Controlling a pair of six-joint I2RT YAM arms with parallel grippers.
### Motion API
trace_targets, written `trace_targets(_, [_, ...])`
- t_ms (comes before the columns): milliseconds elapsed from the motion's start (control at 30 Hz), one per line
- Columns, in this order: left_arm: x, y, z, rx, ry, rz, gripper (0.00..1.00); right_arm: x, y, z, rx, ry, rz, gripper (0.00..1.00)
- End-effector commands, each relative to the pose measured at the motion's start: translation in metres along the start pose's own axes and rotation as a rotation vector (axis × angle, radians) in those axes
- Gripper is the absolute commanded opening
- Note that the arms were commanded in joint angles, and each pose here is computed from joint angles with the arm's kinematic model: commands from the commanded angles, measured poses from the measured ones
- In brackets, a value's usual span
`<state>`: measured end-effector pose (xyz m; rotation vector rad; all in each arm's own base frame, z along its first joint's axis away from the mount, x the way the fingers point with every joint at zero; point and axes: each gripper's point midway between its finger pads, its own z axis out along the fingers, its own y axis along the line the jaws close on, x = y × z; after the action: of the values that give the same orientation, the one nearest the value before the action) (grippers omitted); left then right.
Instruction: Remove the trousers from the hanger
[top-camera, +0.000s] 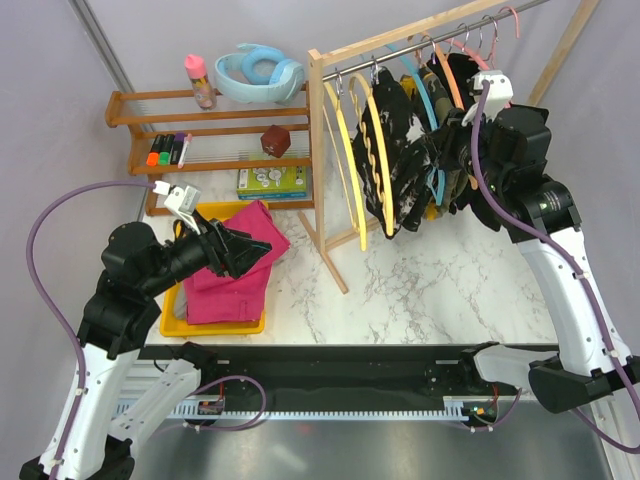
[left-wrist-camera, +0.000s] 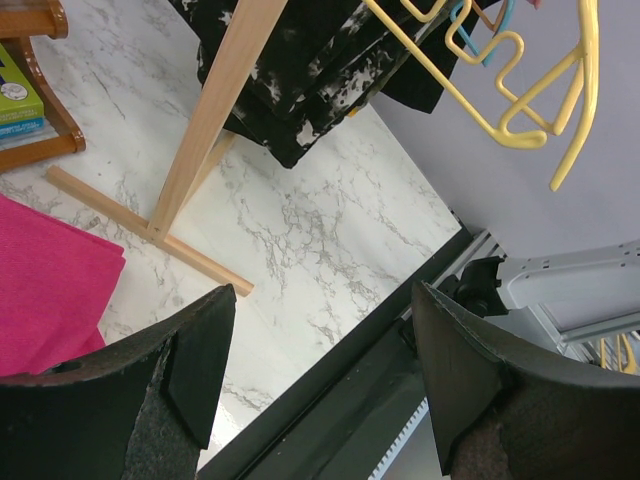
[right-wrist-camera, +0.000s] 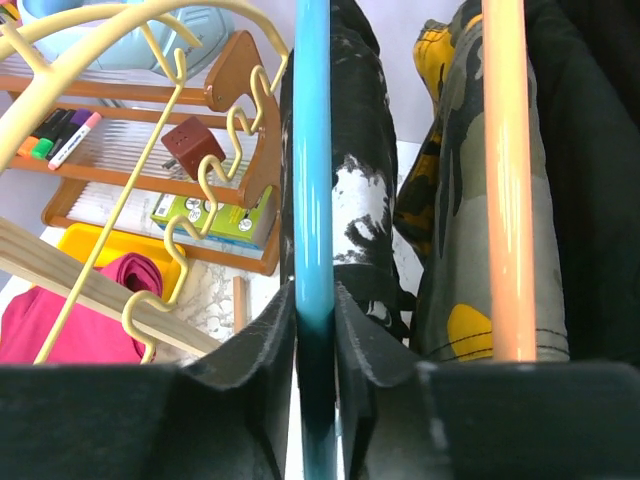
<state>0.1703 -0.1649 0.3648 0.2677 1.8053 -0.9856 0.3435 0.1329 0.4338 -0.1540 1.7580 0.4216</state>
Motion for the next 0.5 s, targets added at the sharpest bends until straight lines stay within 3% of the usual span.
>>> trace_targets(0, [-0.011, -0.014, -0.004, 0.050, -0.018, 0.016, 0.78, -0.021, 0.010, 0.000, -0.056, -0.076, 0.025, 0.24])
trace_targets(200, [-0.014, -0.016, -0.005, 0.048, -0.022, 0.021, 0.78, -0.041, 0.021, -0.012, -0.097, -0.134, 0.031, 0.00])
trace_targets(467, [-0.013, -0.016, -0.006, 0.050, -0.021, 0.020, 0.78, -0.061, 0.029, -0.023, -0.121, -0.188, 0.070, 0.00])
